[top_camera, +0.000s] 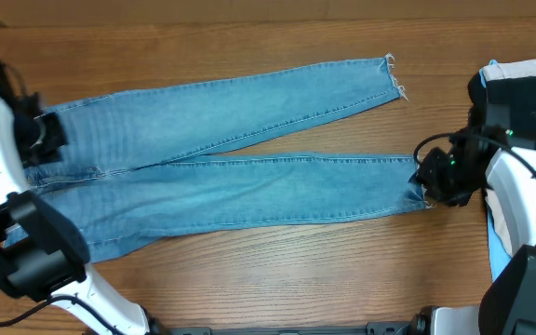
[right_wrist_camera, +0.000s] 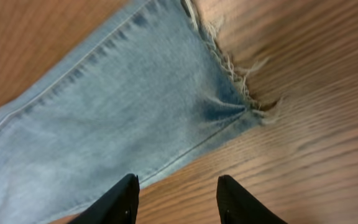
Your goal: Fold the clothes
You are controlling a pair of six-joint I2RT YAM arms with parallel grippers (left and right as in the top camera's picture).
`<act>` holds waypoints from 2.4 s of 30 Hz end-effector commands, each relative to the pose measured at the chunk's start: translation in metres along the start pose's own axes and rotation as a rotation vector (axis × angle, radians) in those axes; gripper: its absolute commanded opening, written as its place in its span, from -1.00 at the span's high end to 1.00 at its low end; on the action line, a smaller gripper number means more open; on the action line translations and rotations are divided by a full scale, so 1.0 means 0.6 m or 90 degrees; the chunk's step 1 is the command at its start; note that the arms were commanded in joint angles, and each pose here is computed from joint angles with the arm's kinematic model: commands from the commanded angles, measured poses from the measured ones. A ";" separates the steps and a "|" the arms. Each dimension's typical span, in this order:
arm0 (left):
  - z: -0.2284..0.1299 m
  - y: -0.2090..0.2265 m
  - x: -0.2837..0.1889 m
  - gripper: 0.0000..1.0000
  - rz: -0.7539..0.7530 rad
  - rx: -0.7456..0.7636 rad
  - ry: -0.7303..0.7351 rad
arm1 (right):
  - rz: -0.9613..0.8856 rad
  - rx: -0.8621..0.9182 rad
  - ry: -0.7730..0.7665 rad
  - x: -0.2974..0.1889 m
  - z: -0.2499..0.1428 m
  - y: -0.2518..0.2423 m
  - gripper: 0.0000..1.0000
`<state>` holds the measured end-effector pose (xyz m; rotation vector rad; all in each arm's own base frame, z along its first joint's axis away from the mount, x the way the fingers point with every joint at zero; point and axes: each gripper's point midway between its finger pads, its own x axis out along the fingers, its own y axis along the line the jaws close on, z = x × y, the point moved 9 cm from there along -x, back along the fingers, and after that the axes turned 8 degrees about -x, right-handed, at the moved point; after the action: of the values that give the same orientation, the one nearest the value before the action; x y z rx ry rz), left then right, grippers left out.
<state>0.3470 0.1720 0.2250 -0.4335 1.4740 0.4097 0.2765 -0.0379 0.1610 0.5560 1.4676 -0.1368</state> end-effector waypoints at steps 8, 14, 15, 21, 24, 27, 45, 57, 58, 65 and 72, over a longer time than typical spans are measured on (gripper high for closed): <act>-0.052 -0.036 0.075 0.86 -0.020 0.051 0.095 | 0.017 0.094 -0.061 0.103 -0.016 -0.032 0.84; -0.064 -0.034 0.093 0.69 -0.017 0.048 0.119 | -0.135 0.145 -0.118 0.150 -0.007 -0.081 0.92; -0.067 -0.033 0.096 0.67 -0.013 0.045 0.124 | -0.159 0.155 -0.114 0.158 -0.006 -0.090 0.92; -0.069 -0.019 0.106 0.48 0.051 0.013 0.122 | -0.243 0.244 -0.103 0.140 0.000 -0.156 0.92; -0.066 -0.019 0.106 0.39 0.053 0.013 0.114 | -0.232 0.286 -0.090 0.112 0.015 -0.174 0.92; -0.064 -0.019 0.107 0.40 0.052 0.013 0.109 | -0.107 0.221 -0.071 0.088 0.041 -0.147 0.92; -0.057 -0.015 0.107 0.41 0.076 0.013 0.090 | 0.029 0.075 -0.015 0.167 -0.028 -0.057 0.89; -0.058 -0.015 0.107 0.35 0.076 0.013 0.091 | -0.310 0.274 -0.136 0.107 0.011 -0.167 0.92; -0.058 -0.015 0.107 0.34 0.076 0.013 0.091 | -0.307 0.273 -0.146 0.097 0.023 -0.163 0.92; -0.030 -0.013 0.111 0.73 0.087 0.011 0.024 | -0.085 0.111 -0.113 0.054 0.075 -0.095 0.92; 0.001 -0.016 0.133 0.92 0.083 0.056 -0.030 | 0.161 0.007 0.005 0.053 0.036 -0.036 0.92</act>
<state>0.3551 0.1597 0.1543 -0.3052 1.4675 0.4824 0.2898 -0.0767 0.1167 0.6853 1.4038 -0.1686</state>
